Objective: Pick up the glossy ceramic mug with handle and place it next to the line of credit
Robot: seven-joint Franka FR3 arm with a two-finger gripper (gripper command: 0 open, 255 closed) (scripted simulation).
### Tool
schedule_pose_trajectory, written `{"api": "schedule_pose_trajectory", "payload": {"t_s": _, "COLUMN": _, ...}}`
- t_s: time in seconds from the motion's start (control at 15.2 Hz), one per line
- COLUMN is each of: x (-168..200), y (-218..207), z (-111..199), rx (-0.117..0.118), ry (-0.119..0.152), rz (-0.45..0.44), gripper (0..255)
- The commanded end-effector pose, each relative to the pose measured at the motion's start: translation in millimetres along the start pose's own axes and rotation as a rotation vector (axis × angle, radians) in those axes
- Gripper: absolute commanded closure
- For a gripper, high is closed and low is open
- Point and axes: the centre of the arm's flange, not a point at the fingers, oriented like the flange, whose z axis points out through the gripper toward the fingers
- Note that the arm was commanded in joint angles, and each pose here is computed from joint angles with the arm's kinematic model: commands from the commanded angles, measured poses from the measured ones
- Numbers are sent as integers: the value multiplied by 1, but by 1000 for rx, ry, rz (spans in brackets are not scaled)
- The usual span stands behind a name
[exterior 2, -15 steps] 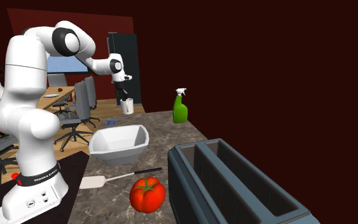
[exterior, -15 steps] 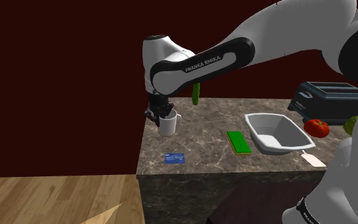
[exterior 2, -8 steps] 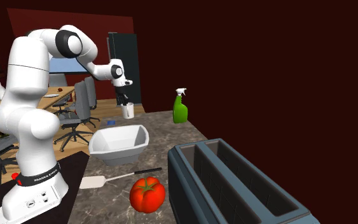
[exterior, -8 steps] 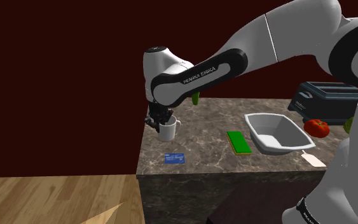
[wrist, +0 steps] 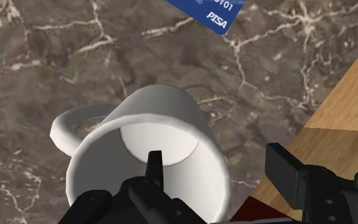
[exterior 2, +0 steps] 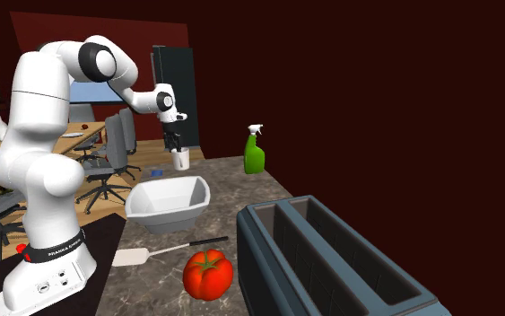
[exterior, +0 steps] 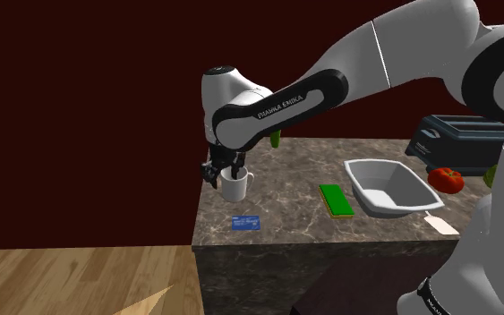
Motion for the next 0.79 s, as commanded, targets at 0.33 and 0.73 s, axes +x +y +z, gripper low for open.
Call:
{"api": "schedule_pose_trajectory", "payload": {"t_s": 0.33, "x": 0, "y": 0, "z": -26, "rx": 0, "ry": 0, "rz": 0, "gripper": 0}}
{"api": "schedule_pose_trajectory", "payload": {"t_s": 0.73, "x": 0, "y": 0, "z": -50, "rx": 0, "ry": 0, "rz": 0, "gripper": 0}}
